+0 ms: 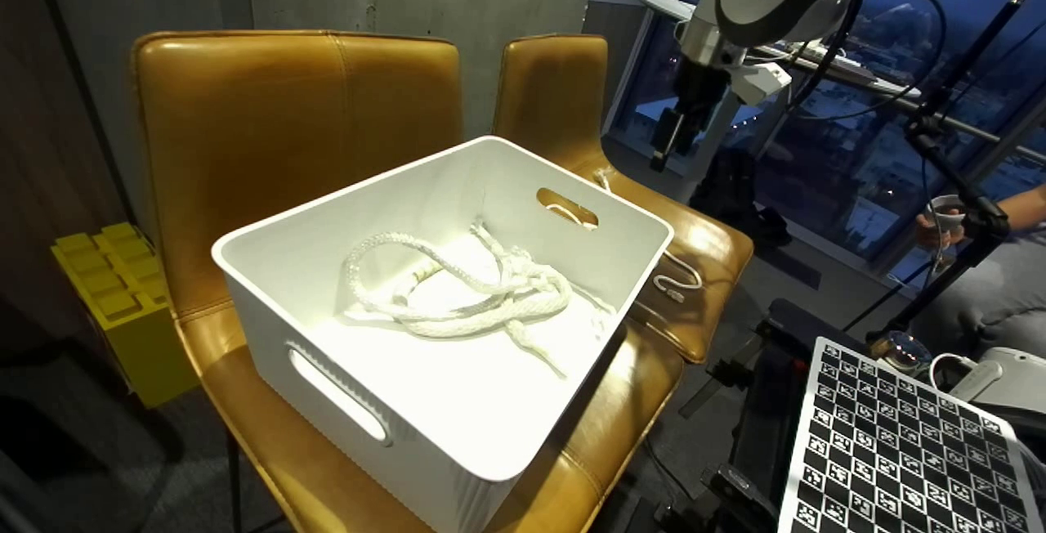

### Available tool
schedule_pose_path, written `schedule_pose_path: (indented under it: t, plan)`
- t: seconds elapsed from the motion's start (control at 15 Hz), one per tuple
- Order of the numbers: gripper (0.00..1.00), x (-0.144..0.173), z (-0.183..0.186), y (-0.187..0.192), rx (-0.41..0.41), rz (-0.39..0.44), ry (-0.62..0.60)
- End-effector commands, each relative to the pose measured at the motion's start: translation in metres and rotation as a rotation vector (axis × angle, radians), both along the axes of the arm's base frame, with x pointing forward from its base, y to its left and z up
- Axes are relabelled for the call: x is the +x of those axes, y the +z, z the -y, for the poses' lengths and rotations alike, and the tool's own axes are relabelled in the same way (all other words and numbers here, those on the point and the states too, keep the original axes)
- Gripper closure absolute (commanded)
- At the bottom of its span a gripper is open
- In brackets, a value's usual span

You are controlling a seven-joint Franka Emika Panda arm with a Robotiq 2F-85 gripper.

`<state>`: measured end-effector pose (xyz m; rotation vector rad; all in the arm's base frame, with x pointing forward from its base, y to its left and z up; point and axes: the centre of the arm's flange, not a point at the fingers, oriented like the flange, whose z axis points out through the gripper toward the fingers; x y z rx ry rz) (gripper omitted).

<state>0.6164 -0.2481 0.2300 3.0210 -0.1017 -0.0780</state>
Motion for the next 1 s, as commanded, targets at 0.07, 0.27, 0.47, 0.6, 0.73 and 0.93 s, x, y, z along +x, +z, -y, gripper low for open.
schedule_pose_path:
  t: [0.07,0.27,0.47,0.6,0.73,0.93]
  plan:
    - [0.0,0.023,0.026,-0.04,-0.015,-0.012,-0.023]
    - [0.0,0.025,0.041,-0.067,-0.021,-0.036,-0.039]
    - [0.0,0.028,0.055,-0.088,-0.03,-0.052,-0.058]
    - [0.0,0.031,0.064,-0.099,-0.037,-0.059,-0.07]
    - [0.0,0.035,0.07,-0.109,-0.041,-0.061,-0.078]
    - [0.0,0.046,0.07,-0.119,-0.048,-0.054,-0.079]
